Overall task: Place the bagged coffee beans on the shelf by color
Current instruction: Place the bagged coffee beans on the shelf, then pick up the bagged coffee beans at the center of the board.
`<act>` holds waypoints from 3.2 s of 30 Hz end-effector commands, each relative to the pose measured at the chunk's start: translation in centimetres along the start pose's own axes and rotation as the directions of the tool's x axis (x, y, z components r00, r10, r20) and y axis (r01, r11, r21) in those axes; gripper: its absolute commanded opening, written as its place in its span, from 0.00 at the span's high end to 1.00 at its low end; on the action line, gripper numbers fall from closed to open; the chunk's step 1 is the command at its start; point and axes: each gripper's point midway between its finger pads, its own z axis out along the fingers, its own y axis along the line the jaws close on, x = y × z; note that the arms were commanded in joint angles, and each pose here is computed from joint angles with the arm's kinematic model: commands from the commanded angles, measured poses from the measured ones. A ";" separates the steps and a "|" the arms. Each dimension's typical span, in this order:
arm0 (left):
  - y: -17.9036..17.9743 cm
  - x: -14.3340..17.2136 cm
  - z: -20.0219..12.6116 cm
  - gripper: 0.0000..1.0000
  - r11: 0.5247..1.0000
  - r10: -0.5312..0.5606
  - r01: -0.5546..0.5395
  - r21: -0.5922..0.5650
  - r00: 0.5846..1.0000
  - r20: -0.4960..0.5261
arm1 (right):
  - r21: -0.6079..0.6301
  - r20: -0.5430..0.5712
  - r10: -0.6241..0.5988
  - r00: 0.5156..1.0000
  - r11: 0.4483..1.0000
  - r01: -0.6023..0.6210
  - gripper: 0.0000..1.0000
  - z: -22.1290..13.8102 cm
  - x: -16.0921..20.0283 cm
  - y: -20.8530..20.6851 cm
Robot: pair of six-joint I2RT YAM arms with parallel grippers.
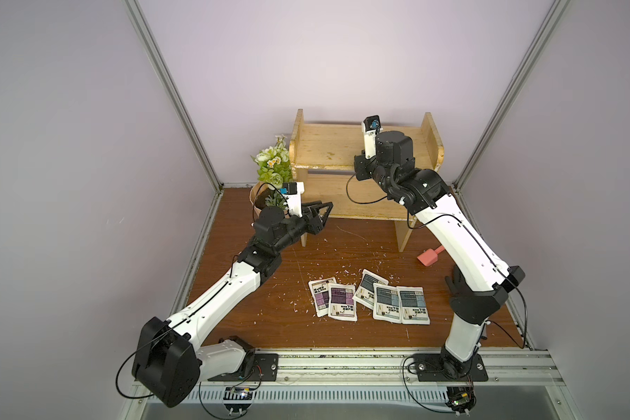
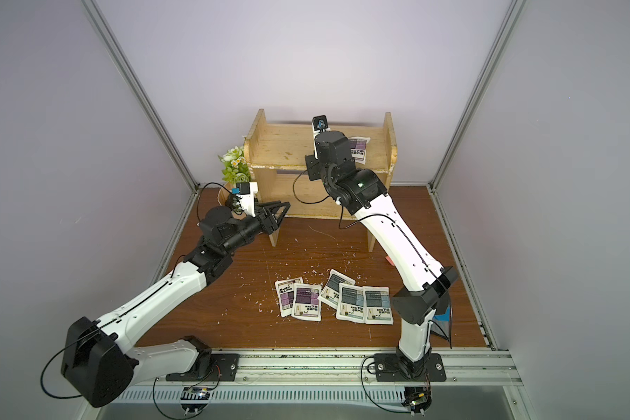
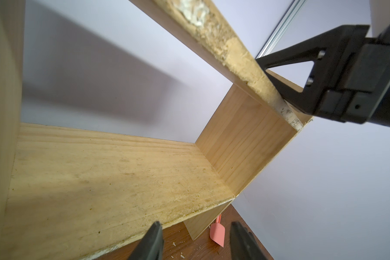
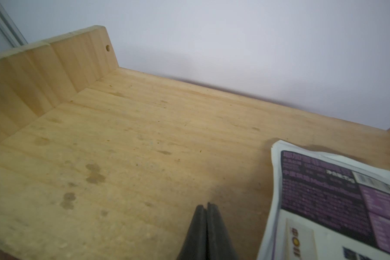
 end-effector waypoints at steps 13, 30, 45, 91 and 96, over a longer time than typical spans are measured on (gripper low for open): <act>0.2 -0.2 -0.8 0.49 1.000 0.020 -0.020 -0.007 1.000 0.014 | -0.064 0.170 0.108 0.979 0.993 -0.098 0.88 -6.2 -4.8 -3.4; 6.8 9.1 -3.8 0.45 0.963 0.037 -0.142 -0.227 0.911 -0.411 | -0.544 -0.109 0.349 0.931 0.763 -0.350 0.80 -15.4 9.3 1.9; 4.5 24.9 -9.0 0.39 0.984 -0.180 0.086 -0.159 0.510 -0.841 | -0.440 -0.781 0.161 0.604 0.543 -0.715 0.43 -17.8 33.8 10.3; 4.1 33.9 -7.9 0.79 0.965 -0.254 0.154 -0.211 0.368 -0.894 | -0.488 -0.843 -0.085 0.531 0.535 -0.689 0.50 -13.5 44.9 15.5; 3.8 33.4 -7.5 1.00 0.968 -0.242 0.159 -0.194 0.394 -0.887 | -0.493 -0.838 -0.090 0.538 0.546 -0.677 0.50 -12.9 44.5 15.8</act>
